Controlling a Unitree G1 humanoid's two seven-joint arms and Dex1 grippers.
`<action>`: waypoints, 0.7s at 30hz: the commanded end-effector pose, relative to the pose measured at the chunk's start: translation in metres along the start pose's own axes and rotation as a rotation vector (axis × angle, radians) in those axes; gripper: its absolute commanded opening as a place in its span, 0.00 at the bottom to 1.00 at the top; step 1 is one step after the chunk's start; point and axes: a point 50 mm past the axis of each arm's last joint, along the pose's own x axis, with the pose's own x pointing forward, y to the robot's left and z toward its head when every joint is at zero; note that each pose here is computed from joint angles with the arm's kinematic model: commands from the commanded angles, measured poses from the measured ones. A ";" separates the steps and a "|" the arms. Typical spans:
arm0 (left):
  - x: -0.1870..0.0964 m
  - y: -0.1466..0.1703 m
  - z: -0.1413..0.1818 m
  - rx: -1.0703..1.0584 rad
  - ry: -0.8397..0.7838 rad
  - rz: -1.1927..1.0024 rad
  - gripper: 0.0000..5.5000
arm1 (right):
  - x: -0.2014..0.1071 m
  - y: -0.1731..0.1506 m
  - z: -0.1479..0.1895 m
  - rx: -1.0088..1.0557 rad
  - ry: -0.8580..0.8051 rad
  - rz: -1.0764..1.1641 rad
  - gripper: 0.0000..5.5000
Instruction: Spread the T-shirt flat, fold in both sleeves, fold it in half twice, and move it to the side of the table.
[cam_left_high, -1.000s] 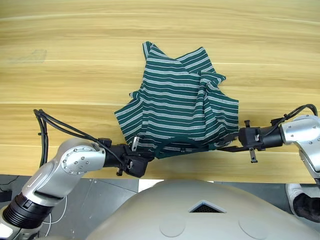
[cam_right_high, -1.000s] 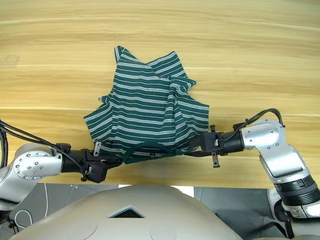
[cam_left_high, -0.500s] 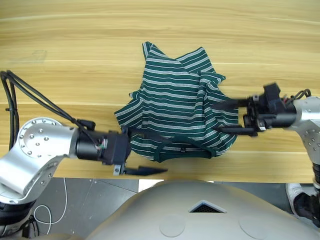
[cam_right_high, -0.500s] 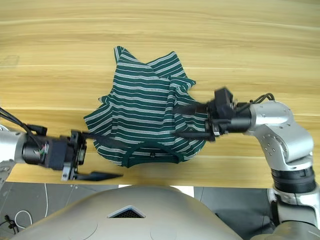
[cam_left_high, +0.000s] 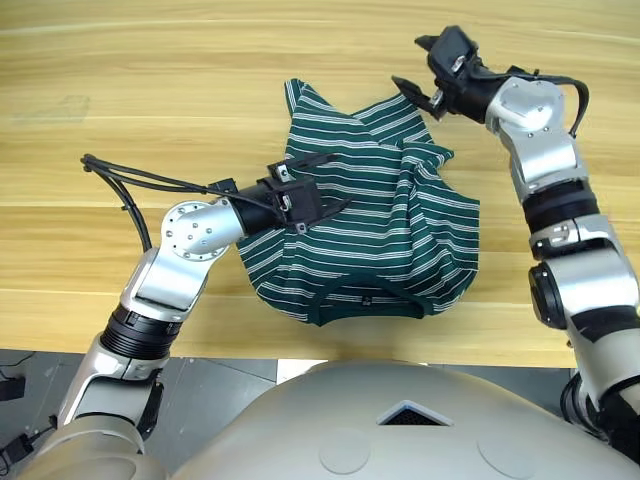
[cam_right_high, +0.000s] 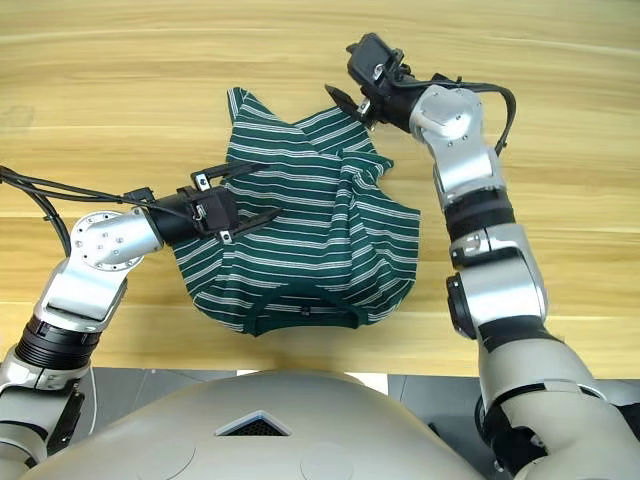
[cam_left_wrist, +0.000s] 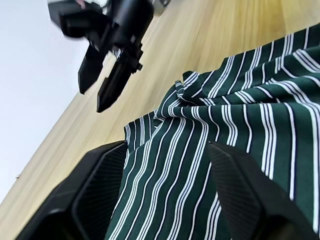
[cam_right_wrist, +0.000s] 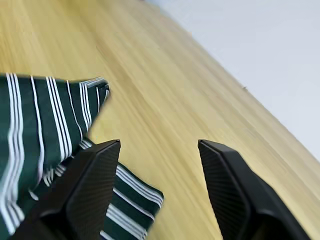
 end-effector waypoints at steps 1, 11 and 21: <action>-0.002 -0.003 -0.004 0.031 0.026 -0.029 0.54 | 0.001 -0.005 -0.020 -0.101 0.193 0.093 0.52; 0.006 -0.013 -0.013 0.063 0.038 -0.054 0.54 | -0.018 -0.001 -0.063 -0.124 0.414 0.102 0.52; -0.010 -0.017 -0.103 0.180 0.338 0.084 0.54 | -0.027 0.001 -0.071 0.014 0.316 0.010 0.52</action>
